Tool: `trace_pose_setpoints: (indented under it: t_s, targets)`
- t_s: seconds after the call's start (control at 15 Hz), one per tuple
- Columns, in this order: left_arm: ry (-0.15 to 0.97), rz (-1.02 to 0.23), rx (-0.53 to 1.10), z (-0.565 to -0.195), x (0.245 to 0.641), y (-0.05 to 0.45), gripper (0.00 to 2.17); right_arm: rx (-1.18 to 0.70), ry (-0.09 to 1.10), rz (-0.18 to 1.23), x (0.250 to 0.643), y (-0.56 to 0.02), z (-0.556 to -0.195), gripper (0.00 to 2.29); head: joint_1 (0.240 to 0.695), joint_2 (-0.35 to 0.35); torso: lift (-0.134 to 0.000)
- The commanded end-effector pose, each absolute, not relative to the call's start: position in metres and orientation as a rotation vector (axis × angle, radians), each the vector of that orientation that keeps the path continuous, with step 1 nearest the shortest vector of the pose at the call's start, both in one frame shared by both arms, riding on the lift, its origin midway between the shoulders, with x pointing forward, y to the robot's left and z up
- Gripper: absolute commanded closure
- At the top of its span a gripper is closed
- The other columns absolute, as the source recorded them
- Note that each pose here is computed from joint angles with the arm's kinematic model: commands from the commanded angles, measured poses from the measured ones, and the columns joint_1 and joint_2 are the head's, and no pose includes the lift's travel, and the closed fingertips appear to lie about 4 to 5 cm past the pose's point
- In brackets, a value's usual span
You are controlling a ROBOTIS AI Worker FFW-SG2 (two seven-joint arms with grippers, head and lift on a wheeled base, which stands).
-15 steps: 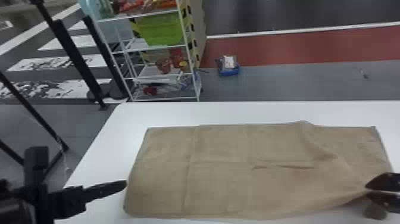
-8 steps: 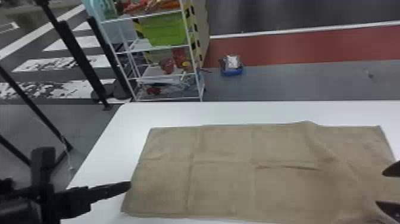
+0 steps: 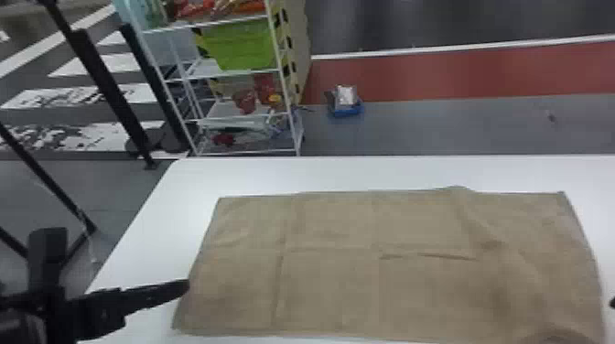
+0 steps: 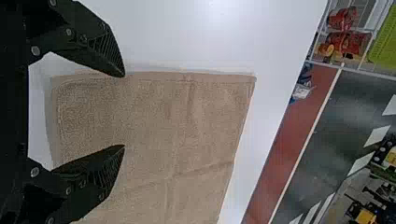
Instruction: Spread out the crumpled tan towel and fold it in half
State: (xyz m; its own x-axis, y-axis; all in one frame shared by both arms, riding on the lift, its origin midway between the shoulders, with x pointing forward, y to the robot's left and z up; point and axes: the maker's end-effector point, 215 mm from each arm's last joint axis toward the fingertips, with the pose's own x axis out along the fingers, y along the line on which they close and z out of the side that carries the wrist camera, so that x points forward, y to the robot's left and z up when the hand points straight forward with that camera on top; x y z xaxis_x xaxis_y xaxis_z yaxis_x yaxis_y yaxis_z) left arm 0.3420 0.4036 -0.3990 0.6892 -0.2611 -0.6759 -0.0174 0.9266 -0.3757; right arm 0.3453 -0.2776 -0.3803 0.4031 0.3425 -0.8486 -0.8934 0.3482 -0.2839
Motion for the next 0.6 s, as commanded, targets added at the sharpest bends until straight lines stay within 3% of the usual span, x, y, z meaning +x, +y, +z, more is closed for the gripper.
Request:
trace_pose_setpoints:
  t_s: [0.0, 0.2, 0.53]
  targets:
    - [0.802, -0.141, -0.384, -0.402, 0.342, 0.397, 0.14, -0.915, 0.792, 0.94, 0.337, -0.28, -0.392, 0.41, 0.695, 0.213, -0.124]
    - [0.764, -0.16, -0.406, -0.401, 0.348, 0.385, 0.12, -0.957, 0.806, 0.964, 0.336, -0.28, -0.405, 0.47, 0.695, 0.197, -0.124]
    - [0.456, -0.218, -0.241, -0.357, 0.39, 0.388, 0.13, -0.979, 0.835, 0.945, 0.341, -0.292, -0.412, 0.47, 0.695, 0.171, -0.124]
